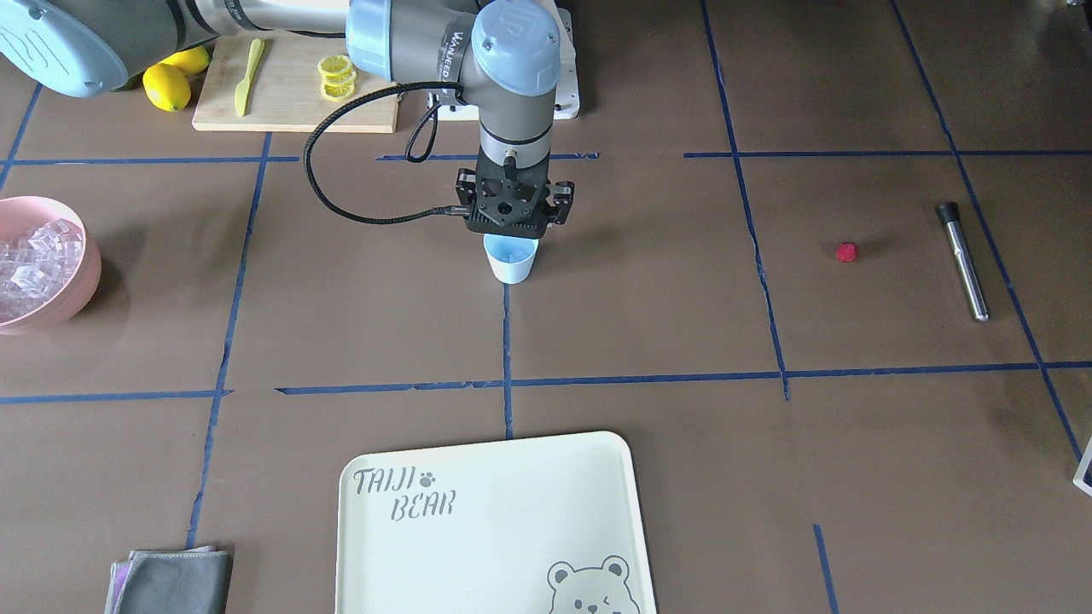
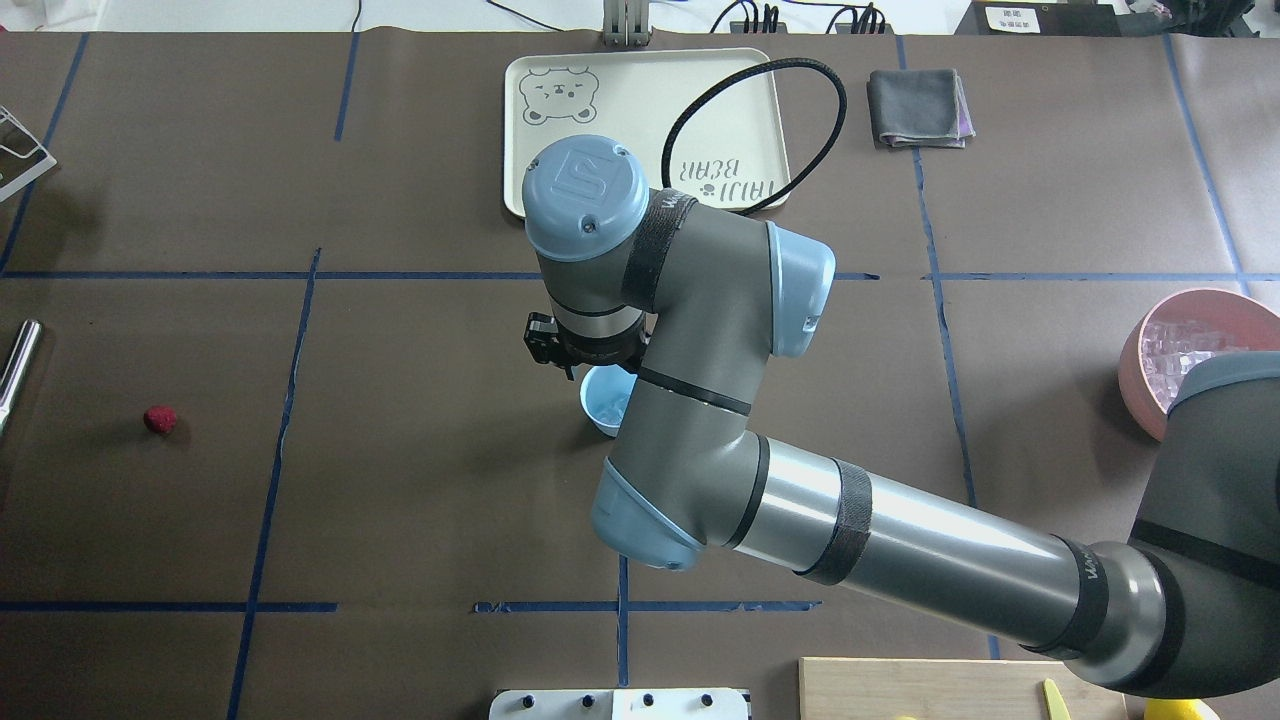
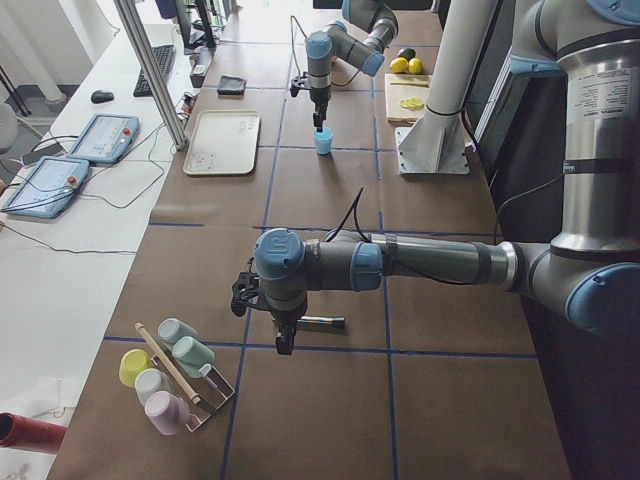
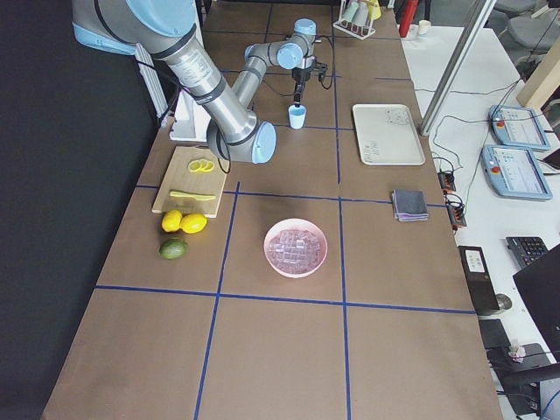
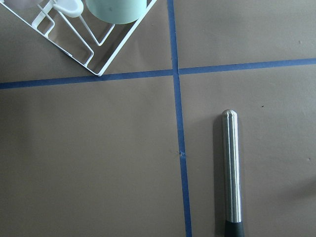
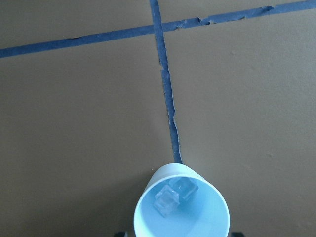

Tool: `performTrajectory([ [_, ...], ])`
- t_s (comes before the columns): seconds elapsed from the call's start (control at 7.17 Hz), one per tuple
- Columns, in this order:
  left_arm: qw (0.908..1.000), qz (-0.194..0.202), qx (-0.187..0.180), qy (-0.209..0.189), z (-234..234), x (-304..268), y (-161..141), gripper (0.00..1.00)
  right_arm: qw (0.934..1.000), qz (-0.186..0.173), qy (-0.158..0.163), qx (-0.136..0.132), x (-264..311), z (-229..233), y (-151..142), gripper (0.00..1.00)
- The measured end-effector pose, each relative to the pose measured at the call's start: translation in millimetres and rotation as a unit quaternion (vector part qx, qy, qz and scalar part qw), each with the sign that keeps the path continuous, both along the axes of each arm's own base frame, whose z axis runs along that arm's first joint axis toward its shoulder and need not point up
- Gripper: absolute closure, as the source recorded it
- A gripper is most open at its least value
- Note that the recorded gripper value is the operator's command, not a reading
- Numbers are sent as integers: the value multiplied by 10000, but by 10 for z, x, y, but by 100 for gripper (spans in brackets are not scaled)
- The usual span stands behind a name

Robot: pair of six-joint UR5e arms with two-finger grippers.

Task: Mash ice and strawberries in cup
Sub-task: 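Open the right gripper to drop the cube into the cup, then move the right gripper back over the bowl of ice cubes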

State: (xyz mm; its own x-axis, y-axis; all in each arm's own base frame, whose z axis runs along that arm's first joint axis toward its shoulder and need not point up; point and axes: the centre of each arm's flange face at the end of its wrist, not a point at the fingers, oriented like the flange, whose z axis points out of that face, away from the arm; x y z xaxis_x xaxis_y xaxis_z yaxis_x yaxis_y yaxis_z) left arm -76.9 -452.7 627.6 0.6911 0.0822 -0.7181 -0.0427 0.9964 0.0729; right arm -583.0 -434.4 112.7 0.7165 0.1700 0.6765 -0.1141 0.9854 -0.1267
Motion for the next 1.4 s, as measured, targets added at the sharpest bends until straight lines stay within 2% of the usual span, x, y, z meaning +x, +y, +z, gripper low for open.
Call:
performTrajectory([
  [0.28,10000,0,7,0,-4,-1,-2,0,9999,31,-92,47,115,-39,11,1],
  [0.42,10000,-2,8,0,-7,-1,-3,0,9996,101,-216,126,375,-21,12,1],
  [0.7,10000,-7,9,1,-8,-4,-4,0,9972,282,-471,517,1411,276,50,0],
  [0.98,10000,-9,24,11,-27,-4,-9,0,9935,249,-550,963,2602,796,111,0],
  [1.4,10000,-16,87,12,-91,-10,0,0,9889,74,-576,1365,3993,2152,171,0],
])
